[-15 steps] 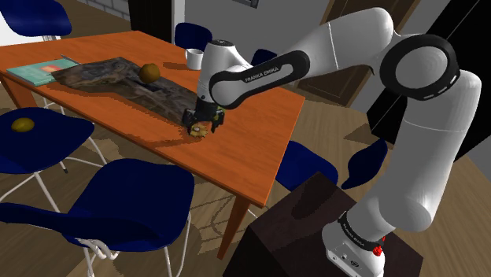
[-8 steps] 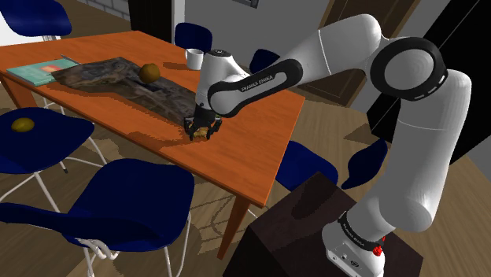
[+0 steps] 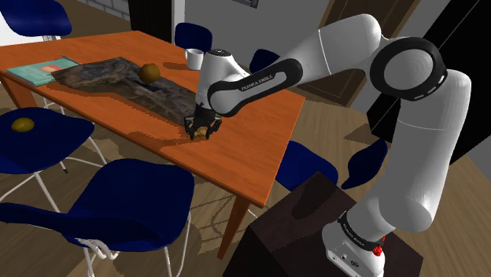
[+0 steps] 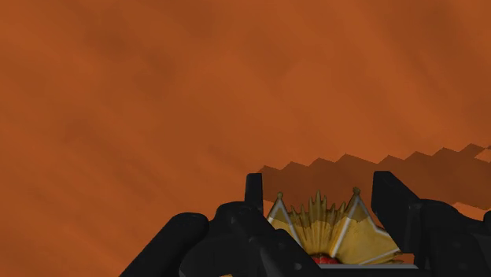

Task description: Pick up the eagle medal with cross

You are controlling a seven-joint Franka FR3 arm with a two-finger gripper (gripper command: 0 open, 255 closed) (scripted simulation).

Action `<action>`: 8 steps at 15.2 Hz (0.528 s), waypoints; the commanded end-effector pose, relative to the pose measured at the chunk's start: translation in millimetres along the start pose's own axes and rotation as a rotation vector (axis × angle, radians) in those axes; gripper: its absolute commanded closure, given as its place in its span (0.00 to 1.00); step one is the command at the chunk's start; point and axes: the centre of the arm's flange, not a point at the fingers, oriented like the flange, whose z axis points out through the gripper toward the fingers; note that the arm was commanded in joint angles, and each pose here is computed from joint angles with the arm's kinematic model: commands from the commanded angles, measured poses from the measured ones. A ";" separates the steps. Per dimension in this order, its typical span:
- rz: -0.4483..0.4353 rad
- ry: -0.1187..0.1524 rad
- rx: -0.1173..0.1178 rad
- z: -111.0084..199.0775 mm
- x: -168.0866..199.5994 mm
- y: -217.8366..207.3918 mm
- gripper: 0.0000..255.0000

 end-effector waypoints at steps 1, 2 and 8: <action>-0.002 -0.003 0.000 3.0 -3.0 -0.4 1.00; -0.002 -0.003 0.000 -2.2 -2.7 -0.8 1.00; -0.002 -0.003 0.000 -33.8 -0.8 -2.8 1.00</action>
